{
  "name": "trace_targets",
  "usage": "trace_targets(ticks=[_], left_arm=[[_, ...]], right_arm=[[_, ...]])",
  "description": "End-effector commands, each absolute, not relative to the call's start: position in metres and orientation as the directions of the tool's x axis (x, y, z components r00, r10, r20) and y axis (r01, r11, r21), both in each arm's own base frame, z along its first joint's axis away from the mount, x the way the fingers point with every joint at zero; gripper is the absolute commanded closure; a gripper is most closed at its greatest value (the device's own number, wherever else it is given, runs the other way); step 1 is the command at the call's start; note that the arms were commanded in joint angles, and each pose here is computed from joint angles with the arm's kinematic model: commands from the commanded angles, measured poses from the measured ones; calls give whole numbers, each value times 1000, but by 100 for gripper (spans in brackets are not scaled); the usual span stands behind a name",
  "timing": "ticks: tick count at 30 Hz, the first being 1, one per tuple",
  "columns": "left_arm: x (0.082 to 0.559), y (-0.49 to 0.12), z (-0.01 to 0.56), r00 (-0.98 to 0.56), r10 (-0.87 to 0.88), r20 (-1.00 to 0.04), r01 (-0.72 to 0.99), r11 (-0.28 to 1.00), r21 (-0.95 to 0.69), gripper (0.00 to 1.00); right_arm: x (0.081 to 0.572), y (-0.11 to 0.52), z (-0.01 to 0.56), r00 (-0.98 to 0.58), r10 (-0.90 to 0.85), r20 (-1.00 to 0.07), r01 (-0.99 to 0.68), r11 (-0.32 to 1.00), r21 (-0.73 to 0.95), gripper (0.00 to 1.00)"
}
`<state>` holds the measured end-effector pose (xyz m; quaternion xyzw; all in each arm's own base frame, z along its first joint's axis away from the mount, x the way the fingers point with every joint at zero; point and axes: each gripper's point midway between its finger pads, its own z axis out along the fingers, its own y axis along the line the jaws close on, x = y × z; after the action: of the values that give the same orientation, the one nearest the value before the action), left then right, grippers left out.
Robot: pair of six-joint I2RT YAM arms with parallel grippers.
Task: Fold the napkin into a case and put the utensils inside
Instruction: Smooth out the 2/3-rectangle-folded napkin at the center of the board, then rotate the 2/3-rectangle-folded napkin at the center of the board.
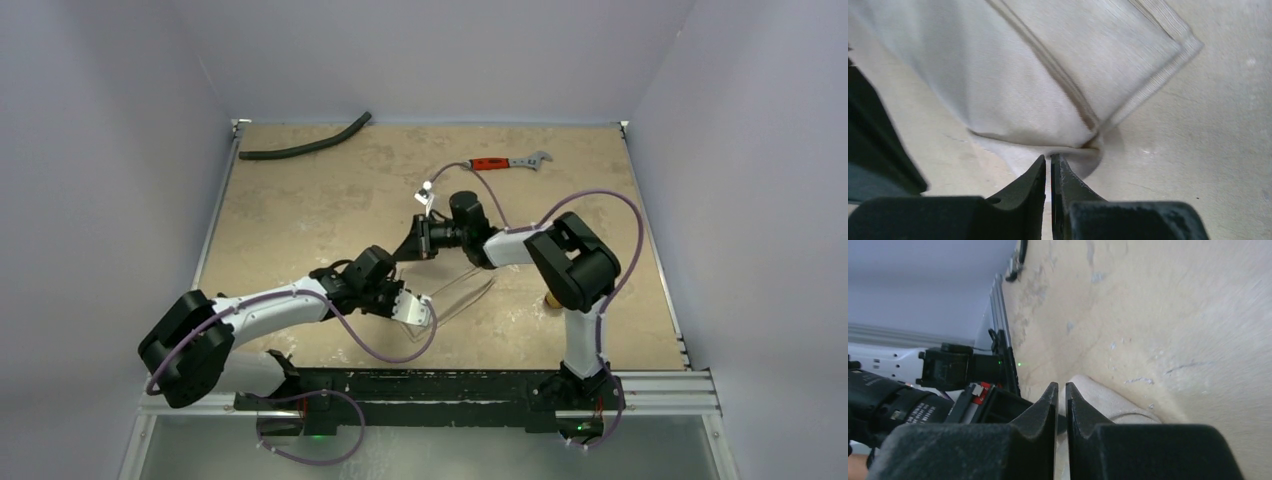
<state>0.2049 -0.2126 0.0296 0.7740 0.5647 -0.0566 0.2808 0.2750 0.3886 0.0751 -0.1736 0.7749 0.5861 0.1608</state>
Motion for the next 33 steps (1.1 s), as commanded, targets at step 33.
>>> trace_targets(ticks=[33], left_arm=[[181, -214, -18, 513, 839, -184, 851, -467, 243, 99]], right_arm=[[305, 245, 1, -837, 229, -497, -199, 719, 666, 100]])
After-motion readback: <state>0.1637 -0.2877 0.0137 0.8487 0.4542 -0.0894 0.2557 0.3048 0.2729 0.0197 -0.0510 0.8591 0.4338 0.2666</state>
